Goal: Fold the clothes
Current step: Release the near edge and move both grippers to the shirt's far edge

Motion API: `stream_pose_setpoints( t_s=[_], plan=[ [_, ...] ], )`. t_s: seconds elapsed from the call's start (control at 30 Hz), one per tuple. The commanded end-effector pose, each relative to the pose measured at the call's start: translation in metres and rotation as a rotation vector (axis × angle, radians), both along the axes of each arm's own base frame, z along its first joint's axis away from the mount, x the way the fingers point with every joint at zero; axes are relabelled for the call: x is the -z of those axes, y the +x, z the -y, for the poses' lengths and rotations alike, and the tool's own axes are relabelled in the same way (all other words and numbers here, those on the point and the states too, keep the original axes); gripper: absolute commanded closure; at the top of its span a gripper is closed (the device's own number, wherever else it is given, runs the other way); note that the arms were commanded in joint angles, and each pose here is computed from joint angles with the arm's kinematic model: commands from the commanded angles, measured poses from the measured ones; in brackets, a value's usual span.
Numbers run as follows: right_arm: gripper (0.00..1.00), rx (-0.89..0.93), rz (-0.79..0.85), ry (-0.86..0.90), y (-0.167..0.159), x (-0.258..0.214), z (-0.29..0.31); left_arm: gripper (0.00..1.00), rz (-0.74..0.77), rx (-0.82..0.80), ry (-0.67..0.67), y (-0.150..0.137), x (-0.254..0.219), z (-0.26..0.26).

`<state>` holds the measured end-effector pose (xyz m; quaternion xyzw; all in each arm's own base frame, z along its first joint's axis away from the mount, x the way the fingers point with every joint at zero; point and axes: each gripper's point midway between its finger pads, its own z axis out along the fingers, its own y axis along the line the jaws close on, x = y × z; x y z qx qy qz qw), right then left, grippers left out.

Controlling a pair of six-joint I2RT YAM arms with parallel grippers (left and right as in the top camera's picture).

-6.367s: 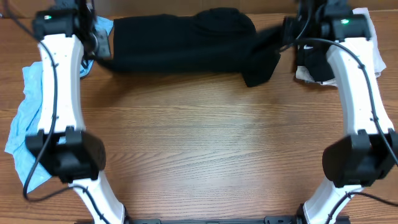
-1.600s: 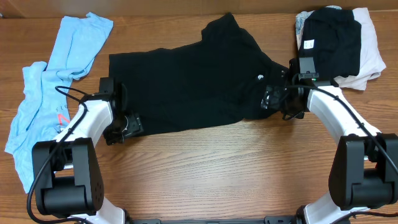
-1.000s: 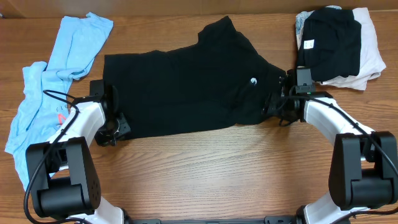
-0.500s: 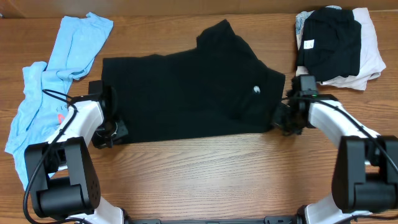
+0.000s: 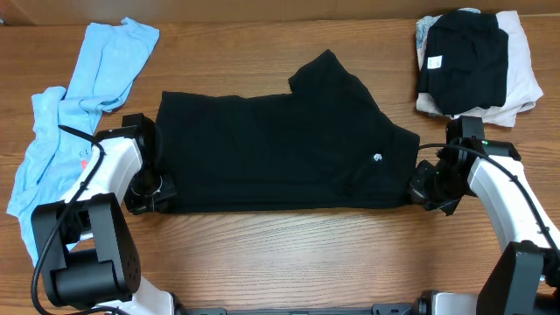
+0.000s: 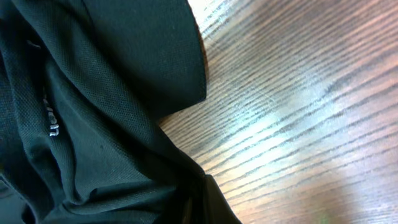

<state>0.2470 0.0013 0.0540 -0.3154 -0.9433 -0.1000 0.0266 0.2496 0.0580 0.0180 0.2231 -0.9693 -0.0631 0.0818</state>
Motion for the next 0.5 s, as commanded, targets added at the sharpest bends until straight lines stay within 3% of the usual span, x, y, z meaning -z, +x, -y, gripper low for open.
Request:
stream_pose_setpoints(
  t_s=[0.0,0.03,0.07,0.1,0.17,0.2,0.33,0.47],
  plan=[
    [0.94,0.023,0.005,-0.038,-0.001,-0.002,0.010,0.96,-0.007,0.037,0.036,0.001,-0.004,-0.011],
    [0.91,0.023,0.001,-0.037,-0.002,-0.002,0.009,0.85,-0.008,0.052,0.025,0.001,-0.004,-0.010],
    [0.86,0.023,-0.005,-0.036,-0.004,-0.002,0.009,0.62,-0.007,0.063,0.009,0.002,-0.004,-0.007],
    [0.80,0.022,-0.013,-0.035,-0.005,-0.002,0.009,0.46,-0.004,0.071,-0.008,0.002,-0.004,-0.005],
    [0.75,0.017,-0.025,-0.033,-0.009,-0.002,0.008,0.20,-0.004,0.087,-0.021,0.002,-0.003,-0.003],
    [0.74,0.015,-0.029,-0.033,-0.010,-0.003,0.008,0.13,-0.005,0.090,-0.021,0.002,-0.003,-0.003],
    [0.67,-0.011,0.007,-0.033,-0.007,-0.008,0.008,0.08,0.002,0.111,-0.056,0.008,-0.013,0.001],
    [0.46,-0.093,0.129,0.005,0.007,-0.034,0.000,0.00,0.053,0.112,-0.048,0.033,-0.050,-0.002]
  ],
)
